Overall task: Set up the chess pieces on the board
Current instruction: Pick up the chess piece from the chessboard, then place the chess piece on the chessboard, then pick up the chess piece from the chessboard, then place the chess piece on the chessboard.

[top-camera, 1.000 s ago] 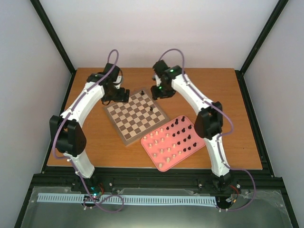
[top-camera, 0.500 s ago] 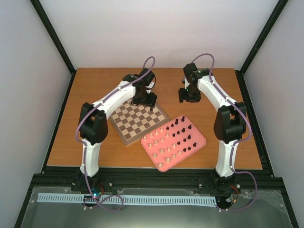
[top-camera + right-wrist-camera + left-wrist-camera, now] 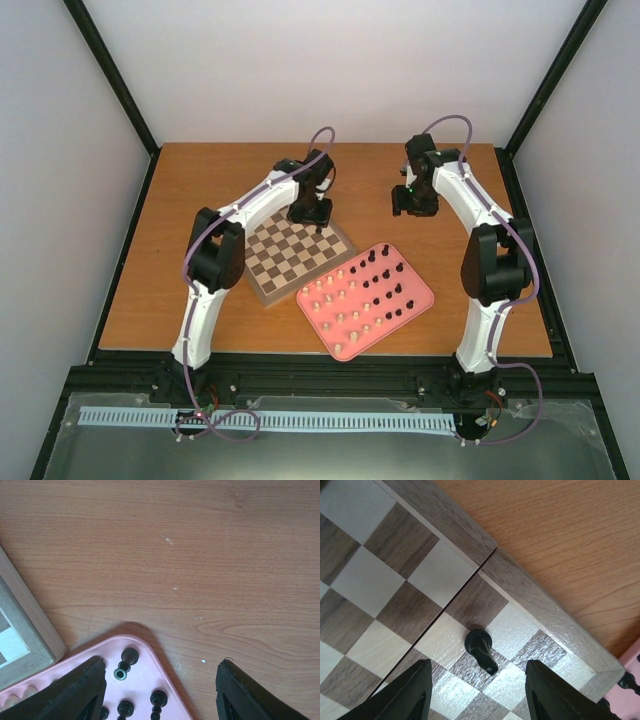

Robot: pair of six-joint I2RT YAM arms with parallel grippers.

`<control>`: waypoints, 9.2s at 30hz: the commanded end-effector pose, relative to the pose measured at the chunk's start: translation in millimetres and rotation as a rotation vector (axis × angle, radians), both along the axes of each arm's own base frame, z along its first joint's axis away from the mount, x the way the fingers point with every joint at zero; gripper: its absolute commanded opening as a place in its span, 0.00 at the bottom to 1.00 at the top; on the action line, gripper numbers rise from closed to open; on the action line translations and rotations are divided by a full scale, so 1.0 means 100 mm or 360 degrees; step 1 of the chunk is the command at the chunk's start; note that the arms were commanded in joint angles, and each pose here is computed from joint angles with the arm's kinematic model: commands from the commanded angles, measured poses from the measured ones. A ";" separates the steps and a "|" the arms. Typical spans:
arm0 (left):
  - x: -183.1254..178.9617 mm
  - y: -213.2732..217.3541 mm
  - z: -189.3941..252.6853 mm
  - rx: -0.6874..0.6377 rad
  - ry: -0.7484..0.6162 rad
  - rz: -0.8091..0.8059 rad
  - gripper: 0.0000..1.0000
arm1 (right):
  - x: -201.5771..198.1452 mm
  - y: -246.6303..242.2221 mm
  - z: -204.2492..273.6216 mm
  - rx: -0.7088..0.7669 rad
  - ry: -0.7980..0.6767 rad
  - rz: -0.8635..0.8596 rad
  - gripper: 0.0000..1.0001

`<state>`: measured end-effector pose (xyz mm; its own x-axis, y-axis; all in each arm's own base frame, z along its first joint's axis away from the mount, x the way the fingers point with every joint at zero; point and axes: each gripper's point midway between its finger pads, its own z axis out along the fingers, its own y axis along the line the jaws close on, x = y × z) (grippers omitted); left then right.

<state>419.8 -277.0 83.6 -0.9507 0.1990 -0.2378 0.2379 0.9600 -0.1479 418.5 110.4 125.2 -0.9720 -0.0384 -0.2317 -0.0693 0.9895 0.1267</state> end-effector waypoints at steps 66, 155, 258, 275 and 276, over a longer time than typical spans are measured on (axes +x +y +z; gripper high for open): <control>0.31 0.84 0.23 0.0247 -0.0131 0.0199 0.05 | 0.03 -0.08 -0.07 0.0023 0.0004 -0.0025 0.61; 1.01 0.89 0.34 0.0119 -0.0294 0.0262 0.37 | -0.17 -0.12 -0.11 -0.0013 0.0111 -0.0001 0.61; -0.02 1.57 0.77 0.0127 -0.0278 0.0342 0.43 | -0.06 2.20 -0.34 0.0206 0.0169 0.0560 0.03; -0.03 1.53 0.69 0.0104 -0.0250 0.0331 0.43 | -0.22 2.36 -0.69 0.0117 0.0261 0.0608 0.10; -0.03 1.53 0.69 0.0105 -0.0250 0.0329 0.43 | -0.22 2.36 -0.69 0.0118 0.0261 0.0608 0.14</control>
